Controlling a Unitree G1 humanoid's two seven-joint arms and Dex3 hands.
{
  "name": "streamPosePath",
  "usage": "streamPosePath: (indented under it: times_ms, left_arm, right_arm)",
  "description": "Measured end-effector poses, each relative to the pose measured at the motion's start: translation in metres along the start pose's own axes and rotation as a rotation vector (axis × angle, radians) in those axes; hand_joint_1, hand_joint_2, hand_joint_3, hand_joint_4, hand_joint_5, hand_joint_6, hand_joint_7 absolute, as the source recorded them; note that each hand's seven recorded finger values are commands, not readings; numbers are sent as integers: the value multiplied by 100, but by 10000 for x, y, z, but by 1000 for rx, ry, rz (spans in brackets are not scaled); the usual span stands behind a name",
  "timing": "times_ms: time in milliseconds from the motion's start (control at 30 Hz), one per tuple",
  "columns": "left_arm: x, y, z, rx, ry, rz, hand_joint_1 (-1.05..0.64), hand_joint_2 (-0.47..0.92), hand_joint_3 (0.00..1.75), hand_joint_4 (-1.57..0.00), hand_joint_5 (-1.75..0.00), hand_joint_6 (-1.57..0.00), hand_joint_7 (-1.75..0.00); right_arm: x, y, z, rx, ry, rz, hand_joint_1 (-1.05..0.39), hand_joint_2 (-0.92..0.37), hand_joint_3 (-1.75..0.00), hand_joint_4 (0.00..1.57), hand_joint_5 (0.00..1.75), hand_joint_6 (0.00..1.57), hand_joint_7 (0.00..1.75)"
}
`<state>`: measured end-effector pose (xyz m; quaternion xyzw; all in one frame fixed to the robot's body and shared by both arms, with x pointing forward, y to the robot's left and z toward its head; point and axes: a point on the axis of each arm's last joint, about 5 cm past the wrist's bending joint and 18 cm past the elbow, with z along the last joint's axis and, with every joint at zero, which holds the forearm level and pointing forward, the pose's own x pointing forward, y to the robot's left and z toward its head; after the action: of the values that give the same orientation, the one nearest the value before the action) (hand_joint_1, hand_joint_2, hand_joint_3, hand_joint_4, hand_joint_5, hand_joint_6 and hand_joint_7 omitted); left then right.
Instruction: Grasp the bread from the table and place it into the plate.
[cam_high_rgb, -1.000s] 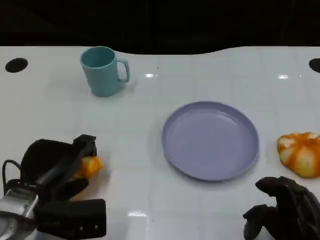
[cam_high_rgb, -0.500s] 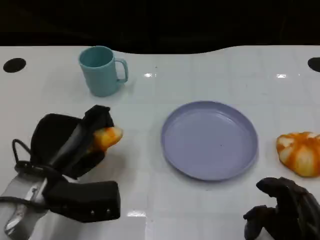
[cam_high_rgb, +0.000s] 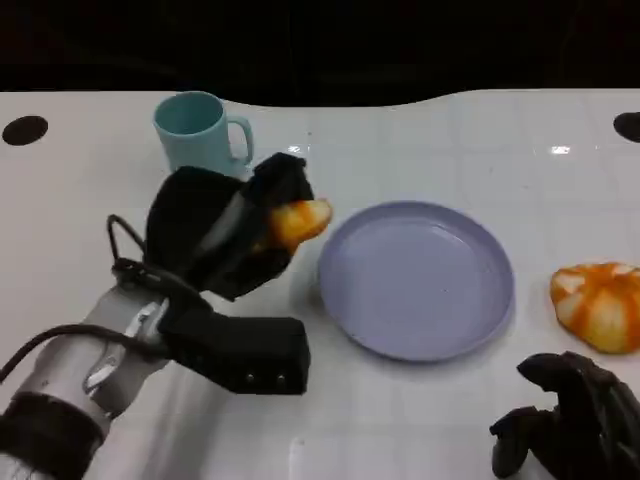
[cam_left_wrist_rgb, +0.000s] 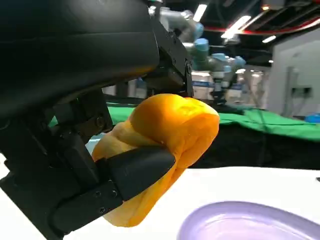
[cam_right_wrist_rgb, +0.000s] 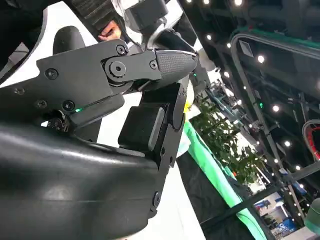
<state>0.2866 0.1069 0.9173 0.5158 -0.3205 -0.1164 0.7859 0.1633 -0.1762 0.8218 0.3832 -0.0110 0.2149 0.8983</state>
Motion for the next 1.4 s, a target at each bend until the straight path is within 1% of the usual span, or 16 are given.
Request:
streamPosePath:
  times_ms: [100,300,467,567,800,833,867,900,967,1000,1033,1100,1167,1200,1267,1400]
  left_arm:
    - [117,-40,87,-8,-50,-1,-63,48,150,-136,-175,-91,-175]
    - [309,-189,277,-33,-127,-23,-64,54,148,-136,-175,-90,-175]
    - [385,-311,406,-57,-154,-68,-66,57,142,-136,-175,-88,-175]
    - [442,-343,464,-57,-166,-93,-67,51,141,-135,-175,-84,-175]
    - [467,-427,542,-57,-171,-190,-69,57,133,-130,-175,-77,-175]
    - [467,-430,544,-57,-170,-196,-70,65,110,-97,-175,-50,-141]
    - [476,-425,546,-57,-167,-219,-71,71,98,-83,-175,-39,-125]
    - [494,-413,544,-47,-162,-274,-73,79,81,-64,-175,-26,-110]
    - [533,-384,539,-23,-146,-379,-75,84,72,-54,-175,-19,-102]
    - [542,-378,536,-16,-136,-414,-85,88,57,-27,-147,-10,-88]
    - [552,-370,540,-12,-129,-449,-95,90,50,-11,-119,-4,-69]
    - [580,-345,551,2,-115,-533,-103,92,50,-2,-88,-1,-39]
    - [608,-318,559,23,-96,-602,-104,92,54,-1,-68,0,-17]
    - [621,-303,563,31,-91,-622,-105,92,56,0,-62,0,-10]
    - [645,-264,571,46,-89,-646,-105,92,60,0,-51,0,-3]
    - [679,-195,573,72,-81,-687,-105,92,64,0,-40,0,0]
  right_arm:
    - [4,10,4,-4,0,0,-58,-92,-34,157,59,157,25]
    - [-3,18,7,-13,5,0,-57,-92,-36,157,58,157,24]
    - [-4,18,10,-15,4,1,-57,-92,-36,157,59,157,23]
    - [-5,18,10,-16,4,1,-58,-92,-36,157,60,157,24]
    - [-8,32,9,-19,6,-2,-59,-92,-35,157,61,157,26]
    - [-7,34,7,-19,7,-2,-59,-92,-35,157,60,157,26]
    - [-10,36,5,-19,8,-2,-59,-92,-35,157,60,157,25]
    - [-10,38,4,-19,9,-1,-59,-92,-35,157,60,157,25]
    - [-9,51,5,-22,10,3,-59,-92,-35,157,60,157,25]
    - [-9,57,8,-24,9,5,-59,-92,-35,157,60,157,26]
    - [-12,60,10,-25,8,3,-59,-92,-35,157,60,157,26]
    - [-13,65,9,-24,10,2,-59,-92,-34,157,61,157,27]
    - [-8,70,12,-25,10,1,-60,-92,-33,157,62,157,28]
    - [-8,72,14,-25,10,-2,-60,-92,-33,157,63,157,29]
    - [-10,75,14,-24,10,-8,-60,-92,-32,157,63,157,29]
    - [-10,77,13,-22,13,-14,-60,-92,-32,157,62,157,27]
